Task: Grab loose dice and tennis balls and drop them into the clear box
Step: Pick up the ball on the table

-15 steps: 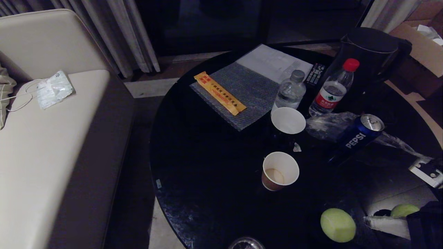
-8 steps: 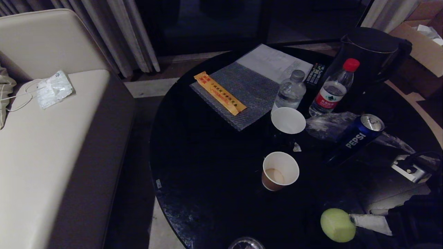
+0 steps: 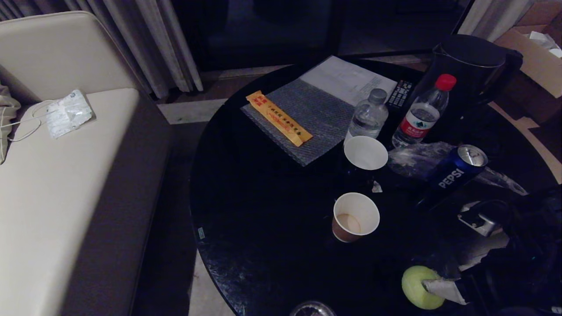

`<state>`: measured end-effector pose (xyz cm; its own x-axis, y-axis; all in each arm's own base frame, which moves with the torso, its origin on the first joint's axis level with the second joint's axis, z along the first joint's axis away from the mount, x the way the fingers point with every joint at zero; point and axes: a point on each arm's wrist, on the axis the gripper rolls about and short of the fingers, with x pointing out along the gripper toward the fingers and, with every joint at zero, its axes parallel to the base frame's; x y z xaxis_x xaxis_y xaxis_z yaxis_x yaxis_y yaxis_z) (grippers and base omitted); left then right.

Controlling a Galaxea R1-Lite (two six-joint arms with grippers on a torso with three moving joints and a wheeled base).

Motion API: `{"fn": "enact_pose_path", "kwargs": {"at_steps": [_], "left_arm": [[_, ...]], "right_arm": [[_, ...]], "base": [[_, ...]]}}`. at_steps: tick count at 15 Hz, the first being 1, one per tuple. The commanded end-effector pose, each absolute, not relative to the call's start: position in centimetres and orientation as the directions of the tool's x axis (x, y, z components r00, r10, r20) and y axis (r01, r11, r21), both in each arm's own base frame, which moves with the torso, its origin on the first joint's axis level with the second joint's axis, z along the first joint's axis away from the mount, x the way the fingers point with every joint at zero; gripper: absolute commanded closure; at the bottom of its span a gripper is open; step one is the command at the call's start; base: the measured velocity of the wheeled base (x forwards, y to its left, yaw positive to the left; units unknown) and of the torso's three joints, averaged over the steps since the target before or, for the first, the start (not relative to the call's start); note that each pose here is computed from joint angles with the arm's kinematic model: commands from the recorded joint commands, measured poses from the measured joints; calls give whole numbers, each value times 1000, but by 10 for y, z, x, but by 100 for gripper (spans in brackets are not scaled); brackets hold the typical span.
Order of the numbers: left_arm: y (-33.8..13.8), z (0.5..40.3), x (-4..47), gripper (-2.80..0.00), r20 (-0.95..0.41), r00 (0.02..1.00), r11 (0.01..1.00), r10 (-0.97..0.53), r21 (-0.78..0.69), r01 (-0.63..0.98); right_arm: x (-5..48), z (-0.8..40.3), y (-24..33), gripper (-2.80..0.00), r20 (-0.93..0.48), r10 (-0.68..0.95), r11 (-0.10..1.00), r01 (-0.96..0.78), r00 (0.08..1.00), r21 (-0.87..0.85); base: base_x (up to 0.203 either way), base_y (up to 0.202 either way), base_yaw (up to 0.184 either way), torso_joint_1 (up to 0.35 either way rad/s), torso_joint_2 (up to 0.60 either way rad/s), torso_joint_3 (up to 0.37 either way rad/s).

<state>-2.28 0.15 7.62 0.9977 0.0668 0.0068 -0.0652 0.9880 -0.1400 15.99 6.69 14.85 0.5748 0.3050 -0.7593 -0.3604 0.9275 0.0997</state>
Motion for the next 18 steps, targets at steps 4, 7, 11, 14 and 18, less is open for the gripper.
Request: {"fn": "enact_pose_path", "kwargs": {"at_steps": [4, 7, 11, 14, 18], "left_arm": [[2, 76, -23, 0, 5, 998, 988, 67, -141, -66], [2, 76, -23, 0, 5, 998, 988, 67, -142, -66], [2, 76, -23, 0, 5, 998, 988, 67, -141, -66], [2, 76, -23, 0, 5, 998, 988, 67, -141, -66], [2, 76, -23, 0, 5, 998, 988, 67, -141, -66]], "right_arm": [[168, 151, 75, -280, -759, 334, 907, -410, 559, 98], [167, 150, 75, -280, -764, 338, 893, -445, 550, 75], [166, 149, 81, -280, -769, 354, 871, -487, 532, 65], [166, 151, 85, -280, -764, 365, 863, -502, 532, 63], [169, 142, 92, -280, -792, 359, 852, -519, 494, 62]], "base": [[0, 0, 0, 0, 0, 0], [0, 0, 0, 0, 0, 0], [0, 0, 0, 0, 0, 0], [0, 0, 0, 0, 0, 0], [0, 0, 0, 0, 0, 0]]}}
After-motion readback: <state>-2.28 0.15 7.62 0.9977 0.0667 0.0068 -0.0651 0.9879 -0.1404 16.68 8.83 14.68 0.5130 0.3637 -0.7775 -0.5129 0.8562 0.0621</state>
